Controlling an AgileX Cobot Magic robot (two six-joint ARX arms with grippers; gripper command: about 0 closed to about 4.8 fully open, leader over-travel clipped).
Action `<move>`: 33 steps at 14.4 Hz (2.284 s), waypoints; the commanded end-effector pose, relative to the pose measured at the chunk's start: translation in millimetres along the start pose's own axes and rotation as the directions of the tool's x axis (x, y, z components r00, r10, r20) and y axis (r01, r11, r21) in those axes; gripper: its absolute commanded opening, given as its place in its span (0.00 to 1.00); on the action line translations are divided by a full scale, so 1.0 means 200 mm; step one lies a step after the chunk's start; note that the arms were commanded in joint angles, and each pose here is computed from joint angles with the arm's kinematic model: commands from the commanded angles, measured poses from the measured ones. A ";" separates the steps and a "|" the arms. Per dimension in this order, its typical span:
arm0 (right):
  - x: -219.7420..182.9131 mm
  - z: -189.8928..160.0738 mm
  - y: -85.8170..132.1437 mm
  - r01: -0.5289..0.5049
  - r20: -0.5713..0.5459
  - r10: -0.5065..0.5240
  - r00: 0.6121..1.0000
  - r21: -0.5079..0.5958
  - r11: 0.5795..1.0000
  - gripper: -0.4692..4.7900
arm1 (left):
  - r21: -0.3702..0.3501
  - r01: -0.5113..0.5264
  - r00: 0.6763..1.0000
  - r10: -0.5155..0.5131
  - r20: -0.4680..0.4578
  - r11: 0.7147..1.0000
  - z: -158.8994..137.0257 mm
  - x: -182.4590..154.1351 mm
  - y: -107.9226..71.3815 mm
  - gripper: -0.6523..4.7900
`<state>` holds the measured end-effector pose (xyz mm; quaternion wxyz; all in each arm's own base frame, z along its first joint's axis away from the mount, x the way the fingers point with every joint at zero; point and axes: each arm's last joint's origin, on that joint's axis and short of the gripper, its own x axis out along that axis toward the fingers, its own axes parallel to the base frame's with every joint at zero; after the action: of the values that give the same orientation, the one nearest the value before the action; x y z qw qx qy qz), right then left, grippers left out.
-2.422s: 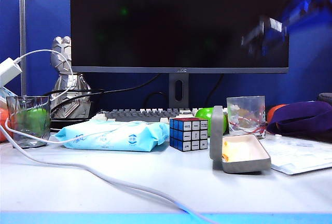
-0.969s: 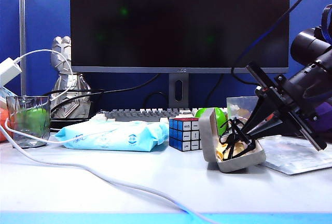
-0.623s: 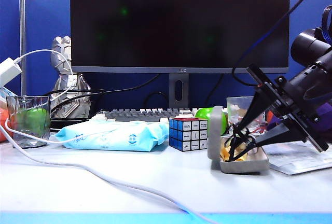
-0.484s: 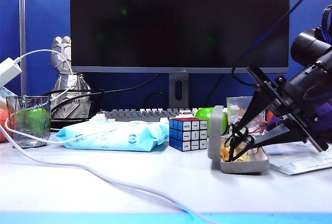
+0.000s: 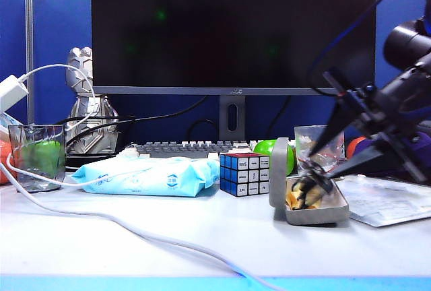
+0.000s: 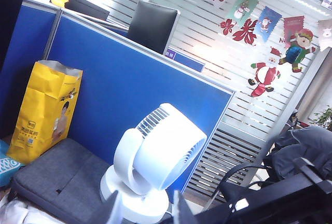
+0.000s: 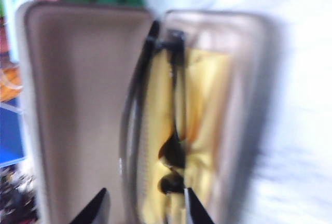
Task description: Pick up the glasses, fold the temples of the glasses, place the glasses into the glasses case, and finally close the glasses case.
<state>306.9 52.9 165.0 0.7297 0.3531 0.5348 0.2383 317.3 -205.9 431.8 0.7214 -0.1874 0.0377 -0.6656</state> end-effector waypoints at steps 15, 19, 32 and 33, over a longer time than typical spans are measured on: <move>-0.09 0.02 -0.05 0.255 0.126 -0.240 0.962 -0.112 0.961 0.08 | -0.110 -0.564 0.591 0.307 -0.745 0.819 -0.96 0.13 0.42 0.11; -0.01 0.02 -0.10 0.227 0.073 -0.220 0.973 -0.105 0.968 0.08 | -0.054 -0.609 0.537 0.362 -0.762 0.792 -0.99 0.14 0.42 0.11; 0.04 0.03 -0.11 0.175 0.056 -0.169 0.984 -0.131 0.976 0.08 | -0.038 -0.571 0.527 0.330 -0.783 0.820 -1.13 0.26 0.38 0.11; 0.06 0.02 -0.12 0.163 0.040 -0.159 0.987 -0.124 0.979 0.08 | -0.040 -0.566 0.530 0.326 -0.783 0.823 -1.15 0.26 0.38 0.11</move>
<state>313.5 43.3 142.3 0.7782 0.2643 0.5348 0.1965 327.8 -301.6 214.9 0.7561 0.0089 0.4597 -0.4658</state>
